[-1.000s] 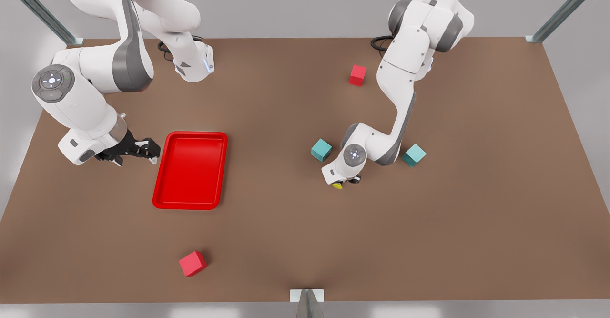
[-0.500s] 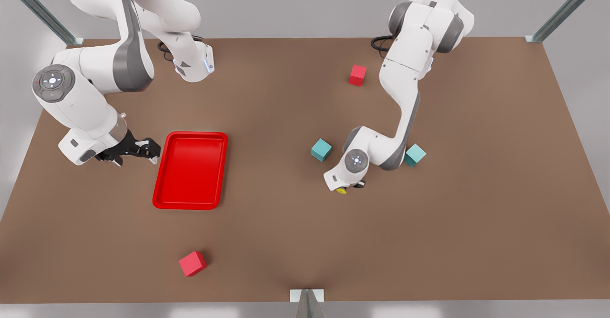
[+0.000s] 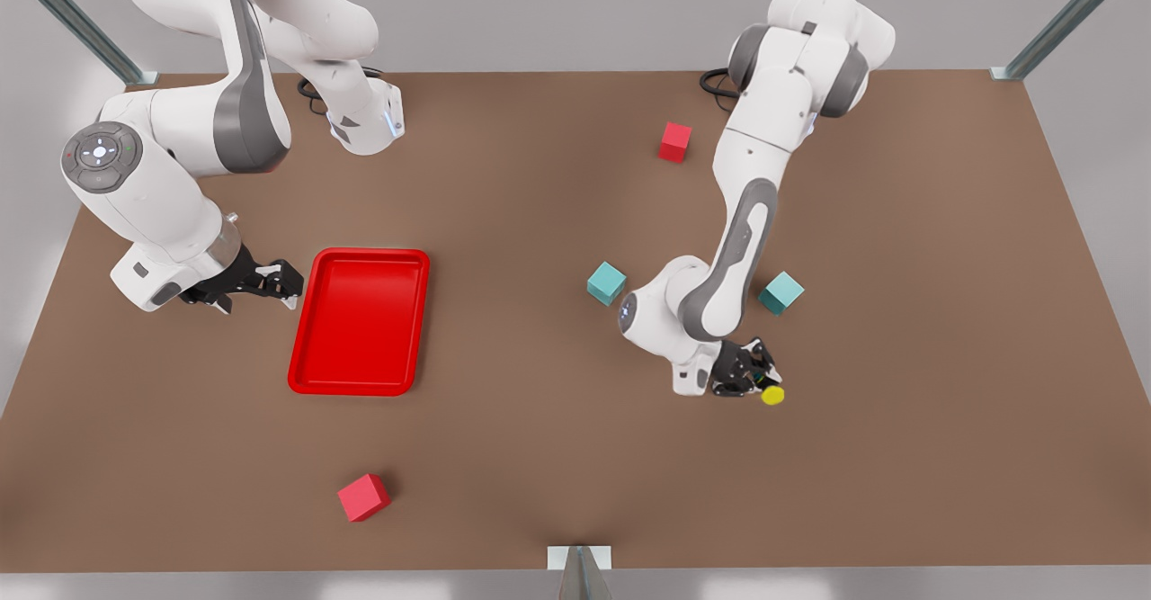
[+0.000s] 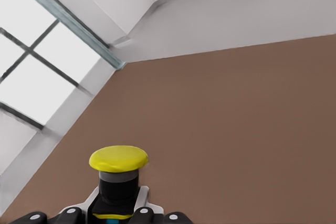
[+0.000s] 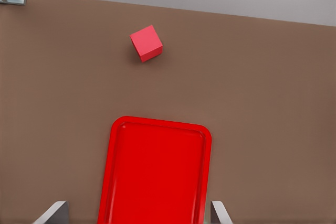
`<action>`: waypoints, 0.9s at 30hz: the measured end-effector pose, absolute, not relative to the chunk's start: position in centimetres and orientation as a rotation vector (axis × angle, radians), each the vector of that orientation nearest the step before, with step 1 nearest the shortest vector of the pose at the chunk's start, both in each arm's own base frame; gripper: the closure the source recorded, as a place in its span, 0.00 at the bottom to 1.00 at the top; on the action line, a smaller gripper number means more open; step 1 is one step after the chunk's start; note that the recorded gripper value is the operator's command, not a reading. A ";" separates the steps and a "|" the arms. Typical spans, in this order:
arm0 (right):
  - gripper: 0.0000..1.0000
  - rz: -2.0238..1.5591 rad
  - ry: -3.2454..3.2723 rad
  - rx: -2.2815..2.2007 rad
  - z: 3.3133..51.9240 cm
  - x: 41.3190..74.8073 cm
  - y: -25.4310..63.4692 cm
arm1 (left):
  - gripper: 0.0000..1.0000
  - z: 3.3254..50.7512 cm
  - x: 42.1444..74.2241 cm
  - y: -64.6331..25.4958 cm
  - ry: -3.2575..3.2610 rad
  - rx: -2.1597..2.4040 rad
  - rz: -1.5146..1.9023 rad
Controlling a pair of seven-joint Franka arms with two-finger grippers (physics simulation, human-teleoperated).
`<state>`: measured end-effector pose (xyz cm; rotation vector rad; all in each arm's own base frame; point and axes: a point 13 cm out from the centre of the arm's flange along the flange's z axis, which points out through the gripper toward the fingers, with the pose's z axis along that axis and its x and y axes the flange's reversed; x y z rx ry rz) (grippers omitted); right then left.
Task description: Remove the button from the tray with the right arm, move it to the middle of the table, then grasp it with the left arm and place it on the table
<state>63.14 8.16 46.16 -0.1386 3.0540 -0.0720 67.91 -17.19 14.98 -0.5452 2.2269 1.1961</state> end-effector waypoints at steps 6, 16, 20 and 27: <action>0.00 -0.072 3.054 -0.140 46.2 63.1 8.2 | 0.57 11.4 68.3 -16.5 1.878 -0.741 1.071; 0.00 -0.072 3.054 -0.141 46.2 63.1 8.2 | 0.57 7.6 68.7 -15.2 1.558 -0.947 0.809; 0.00 -0.073 3.054 -0.140 46.2 63.2 8.1 | 0.53 6.5 68.7 -14.9 1.483 -1.005 0.725; 0.00 -0.075 3.054 -0.140 46.2 63.2 8.0 | 0.00 6.4 69.1 -15.2 1.383 -1.092 0.582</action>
